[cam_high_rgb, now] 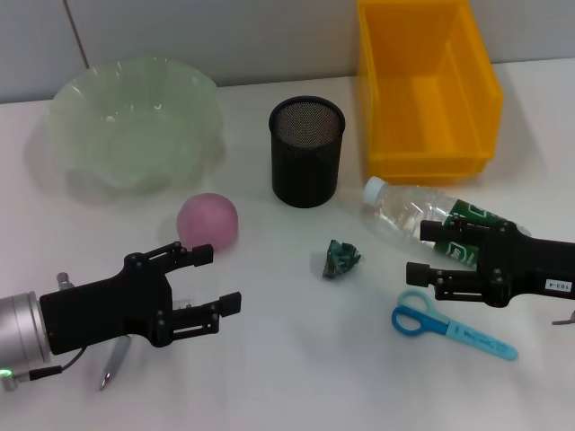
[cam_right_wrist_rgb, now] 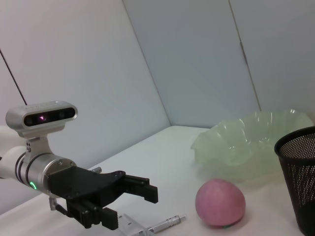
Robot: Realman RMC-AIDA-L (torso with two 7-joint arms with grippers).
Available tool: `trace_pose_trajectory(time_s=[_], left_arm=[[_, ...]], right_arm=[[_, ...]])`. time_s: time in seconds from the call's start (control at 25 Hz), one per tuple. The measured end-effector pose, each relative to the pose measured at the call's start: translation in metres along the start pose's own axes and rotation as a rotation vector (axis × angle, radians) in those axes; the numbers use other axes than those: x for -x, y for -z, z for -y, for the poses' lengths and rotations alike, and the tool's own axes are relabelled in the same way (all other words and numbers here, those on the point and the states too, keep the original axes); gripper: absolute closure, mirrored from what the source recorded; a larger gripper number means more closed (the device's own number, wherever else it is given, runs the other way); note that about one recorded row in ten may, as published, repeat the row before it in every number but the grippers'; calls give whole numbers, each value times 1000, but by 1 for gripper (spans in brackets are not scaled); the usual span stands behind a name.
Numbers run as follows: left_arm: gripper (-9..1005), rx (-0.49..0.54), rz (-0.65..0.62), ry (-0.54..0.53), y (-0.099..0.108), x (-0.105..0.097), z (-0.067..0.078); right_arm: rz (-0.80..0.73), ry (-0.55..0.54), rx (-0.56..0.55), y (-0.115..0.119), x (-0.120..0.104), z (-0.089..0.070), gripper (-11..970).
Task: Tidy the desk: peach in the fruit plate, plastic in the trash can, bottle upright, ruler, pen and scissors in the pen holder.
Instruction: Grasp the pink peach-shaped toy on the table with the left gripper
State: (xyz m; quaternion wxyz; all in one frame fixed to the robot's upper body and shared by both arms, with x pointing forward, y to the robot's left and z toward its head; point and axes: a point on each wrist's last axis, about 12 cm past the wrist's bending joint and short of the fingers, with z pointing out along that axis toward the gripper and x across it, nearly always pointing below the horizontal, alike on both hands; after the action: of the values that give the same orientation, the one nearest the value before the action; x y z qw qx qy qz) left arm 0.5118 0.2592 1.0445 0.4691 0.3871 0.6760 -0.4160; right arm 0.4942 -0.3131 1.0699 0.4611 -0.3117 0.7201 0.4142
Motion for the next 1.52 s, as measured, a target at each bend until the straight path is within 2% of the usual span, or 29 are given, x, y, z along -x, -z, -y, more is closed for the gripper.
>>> trace_pose_trajectory(time_s=[0.56, 0.76, 0.84, 0.96, 1.04, 1.28, 1.52], left_arm=[[202, -2, 7, -5, -3, 3, -1], [215, 139, 84, -9, -14, 10, -15], [220, 231, 97, -26, -31, 11, -24], [228, 253, 94, -32, -37, 11, -26], [233, 307, 44, -70, -53, 5, -28], [248, 359, -16, -108, -66, -2, -28], [263, 393, -47, -122, -69, -7, -29]], right_arm=[[3, -2, -12, 3, -3, -1, 136], [3, -4, -15, 4, -5, -2, 136], [3, -5, -16, 4, -6, -2, 136], [3, -6, -17, 4, -6, -2, 136], [3, -7, -19, 4, -6, -2, 136], [2, -7, -19, 5, -6, -2, 136], [-1, -10, -13, 3, -7, -2, 137]])
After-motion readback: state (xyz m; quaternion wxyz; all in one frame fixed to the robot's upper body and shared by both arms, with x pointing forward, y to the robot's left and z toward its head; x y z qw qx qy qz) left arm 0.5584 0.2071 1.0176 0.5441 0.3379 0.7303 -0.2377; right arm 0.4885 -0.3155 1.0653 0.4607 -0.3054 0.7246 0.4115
